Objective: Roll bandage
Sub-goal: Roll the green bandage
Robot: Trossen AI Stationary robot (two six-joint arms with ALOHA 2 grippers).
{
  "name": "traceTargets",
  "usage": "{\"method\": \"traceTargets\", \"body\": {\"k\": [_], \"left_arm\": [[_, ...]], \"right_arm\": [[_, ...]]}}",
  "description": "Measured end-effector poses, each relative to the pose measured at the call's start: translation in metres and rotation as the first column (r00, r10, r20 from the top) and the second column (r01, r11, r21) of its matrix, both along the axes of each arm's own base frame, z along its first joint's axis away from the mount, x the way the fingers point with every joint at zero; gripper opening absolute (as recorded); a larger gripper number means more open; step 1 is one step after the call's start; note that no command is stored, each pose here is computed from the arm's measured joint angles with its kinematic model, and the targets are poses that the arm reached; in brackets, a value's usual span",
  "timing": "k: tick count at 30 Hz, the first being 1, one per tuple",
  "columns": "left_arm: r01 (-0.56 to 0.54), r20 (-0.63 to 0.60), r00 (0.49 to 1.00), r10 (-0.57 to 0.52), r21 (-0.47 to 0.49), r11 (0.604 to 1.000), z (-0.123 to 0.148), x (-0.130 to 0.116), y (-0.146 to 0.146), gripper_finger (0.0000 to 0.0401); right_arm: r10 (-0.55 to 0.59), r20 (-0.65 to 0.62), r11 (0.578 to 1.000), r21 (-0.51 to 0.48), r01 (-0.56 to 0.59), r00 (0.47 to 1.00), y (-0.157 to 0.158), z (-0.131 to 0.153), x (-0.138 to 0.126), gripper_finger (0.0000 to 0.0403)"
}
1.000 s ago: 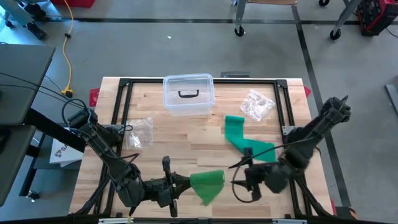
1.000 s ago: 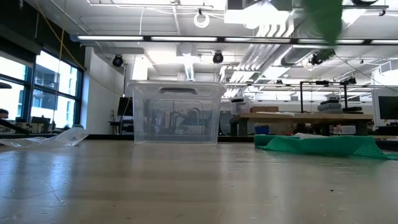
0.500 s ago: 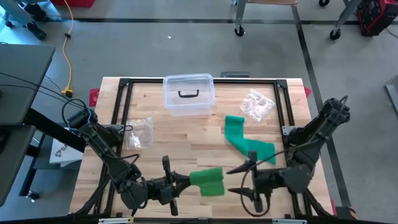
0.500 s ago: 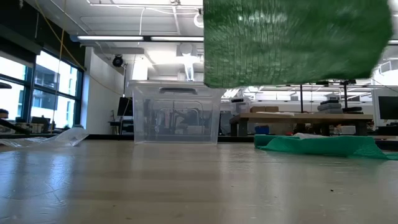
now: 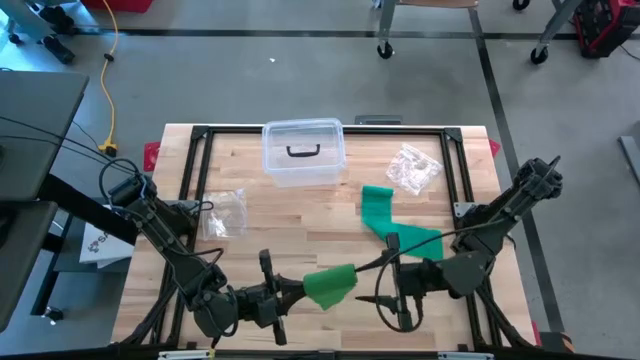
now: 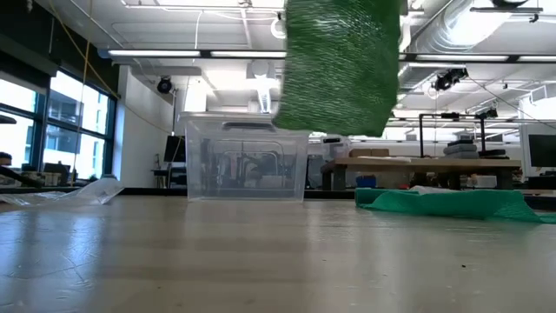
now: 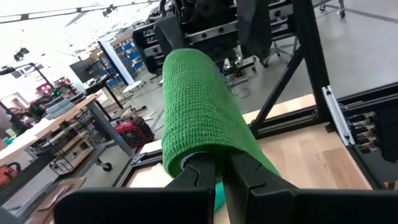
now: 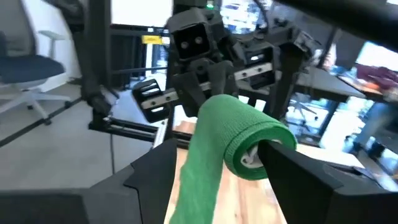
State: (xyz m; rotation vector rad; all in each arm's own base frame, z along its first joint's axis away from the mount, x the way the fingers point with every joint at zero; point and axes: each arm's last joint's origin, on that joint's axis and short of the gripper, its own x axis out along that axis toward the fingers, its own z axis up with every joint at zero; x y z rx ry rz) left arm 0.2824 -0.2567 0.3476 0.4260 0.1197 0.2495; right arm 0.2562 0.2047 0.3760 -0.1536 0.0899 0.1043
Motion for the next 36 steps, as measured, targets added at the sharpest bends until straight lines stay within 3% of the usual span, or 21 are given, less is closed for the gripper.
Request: {"method": "traceTargets", "body": {"k": [9, 15, 19, 24, 31, 36], "left_arm": [[0.004, -0.017, 1.0, -0.004, 0.017, 1.0, -0.002, 0.001, 0.001, 0.0001], [0.008, -0.015, 1.0, -0.008, 0.01, 1.0, -0.002, 0.005, 0.004, 0.0001], [0.014, -0.017, 1.0, -0.014, 0.011, 1.0, -0.003, 0.005, 0.003, 0.0001], [0.042, 0.004, 0.999, -0.042, -0.014, 0.999, -0.001, 0.006, 0.002, 0.0001], [0.031, -0.011, 0.999, -0.031, 0.005, 1.0, -0.003, 0.004, 0.002, 0.0013], [-0.07, -0.054, 0.996, 0.073, 0.052, 0.996, -0.007, -0.005, 0.003, 0.0049]], "right_arm": [[0.114, -0.057, 0.978, 0.183, -0.102, 0.992, -0.011, -0.002, 0.01, 0.0233], [0.01, -0.072, 0.983, 0.185, 0.004, 0.997, -0.018, -0.005, 0.014, 0.0233], [0.007, -0.085, 0.981, 0.193, 0.01, 0.996, -0.02, -0.006, 0.015, 0.0224], [-0.016, -0.114, 0.983, 0.18, 0.036, 0.993, -0.024, -0.01, 0.019, 0.0168], [-0.01, -0.111, 0.994, 0.109, 0.022, 0.994, -0.023, -0.012, 0.019, 0.0028], [-0.032, -0.109, 0.998, 0.058, 0.038, 0.994, -0.016, -0.012, 0.012, 0.0018]]}}
